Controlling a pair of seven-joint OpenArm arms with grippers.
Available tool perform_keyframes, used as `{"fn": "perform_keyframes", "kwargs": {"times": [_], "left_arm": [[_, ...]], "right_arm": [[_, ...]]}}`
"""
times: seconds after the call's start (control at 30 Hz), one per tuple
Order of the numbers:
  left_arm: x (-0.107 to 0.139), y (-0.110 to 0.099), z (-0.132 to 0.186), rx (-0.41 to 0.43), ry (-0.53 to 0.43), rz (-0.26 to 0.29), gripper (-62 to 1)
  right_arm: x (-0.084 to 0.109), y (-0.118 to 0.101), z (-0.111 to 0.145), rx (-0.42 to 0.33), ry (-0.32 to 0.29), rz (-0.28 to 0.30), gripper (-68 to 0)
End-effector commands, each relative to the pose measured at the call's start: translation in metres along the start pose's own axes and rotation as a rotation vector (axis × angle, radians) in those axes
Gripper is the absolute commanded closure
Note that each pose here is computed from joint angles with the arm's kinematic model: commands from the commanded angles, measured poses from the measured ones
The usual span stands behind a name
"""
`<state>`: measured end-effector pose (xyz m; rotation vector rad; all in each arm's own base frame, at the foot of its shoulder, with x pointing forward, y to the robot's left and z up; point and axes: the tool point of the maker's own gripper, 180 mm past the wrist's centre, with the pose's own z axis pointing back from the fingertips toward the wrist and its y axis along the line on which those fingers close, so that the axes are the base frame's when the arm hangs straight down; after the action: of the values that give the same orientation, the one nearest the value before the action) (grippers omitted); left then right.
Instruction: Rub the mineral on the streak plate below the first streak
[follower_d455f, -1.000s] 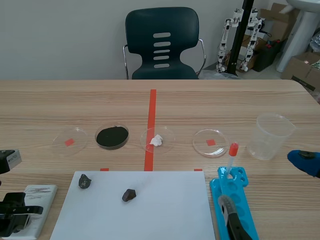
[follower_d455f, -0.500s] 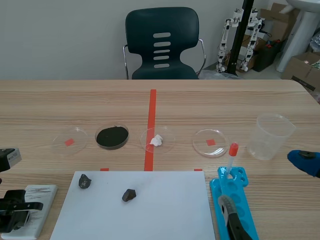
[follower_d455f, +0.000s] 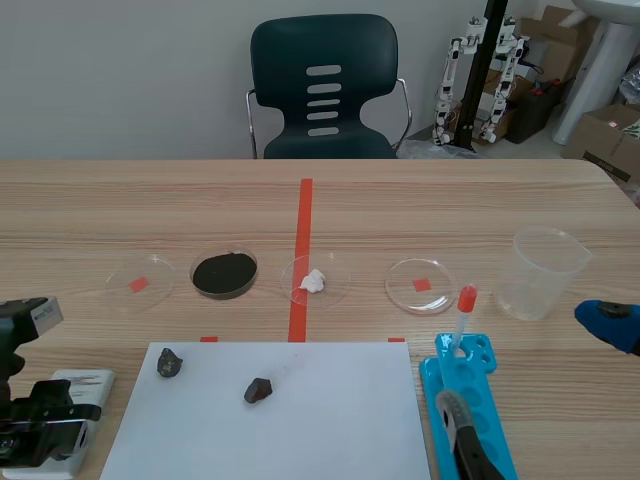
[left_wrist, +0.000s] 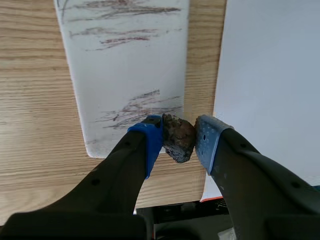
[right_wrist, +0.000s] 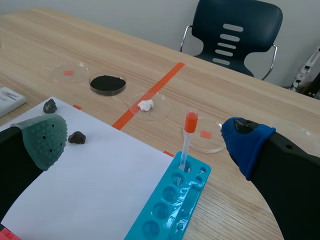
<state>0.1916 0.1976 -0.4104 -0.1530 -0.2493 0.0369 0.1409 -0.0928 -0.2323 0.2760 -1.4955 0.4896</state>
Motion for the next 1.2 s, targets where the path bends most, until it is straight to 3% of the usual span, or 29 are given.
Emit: {"fn": "perform_keyframes", "kwargs": {"times": [0.0, 0.1, 0.23, 0.57, 0.73, 0.9, 1.03, 1.17], "left_arm": [[0.003, -0.007, 0.001, -0.035, -0.009, -0.001, -9.1], [0.004, -0.015, 0.001, -0.069, -0.018, -0.004, -9.1], [0.003, -0.006, 0.001, -0.022, -0.014, -0.017, -9.1], [-0.003, 0.056, 0.010, 0.328, 0.025, -0.037, -9.1], [-0.002, 0.066, 0.014, 0.389, 0.021, -0.045, -9.1], [-0.003, 0.060, 0.011, 0.356, 0.023, -0.039, -9.1], [-0.002, 0.030, 0.002, 0.203, 0.014, -0.050, -9.1], [0.001, 0.008, -0.004, 0.106, -0.012, -0.060, -9.1]], "right_arm": [[0.006, -0.001, -0.001, 0.004, -0.026, -0.002, -65.5], [0.006, -0.001, -0.001, 0.004, -0.026, -0.002, -65.5], [0.006, -0.001, -0.001, 0.004, -0.026, -0.002, -65.5], [0.006, -0.001, -0.001, 0.004, -0.026, -0.002, -65.5], [0.006, -0.001, -0.001, 0.004, -0.026, -0.002, -65.5], [0.006, -0.001, -0.001, 0.004, -0.026, -0.002, -65.5], [0.006, -0.001, -0.001, 0.004, -0.026, -0.002, -65.5], [0.006, -0.001, -0.001, 0.004, -0.026, -0.002, -65.5]]}}
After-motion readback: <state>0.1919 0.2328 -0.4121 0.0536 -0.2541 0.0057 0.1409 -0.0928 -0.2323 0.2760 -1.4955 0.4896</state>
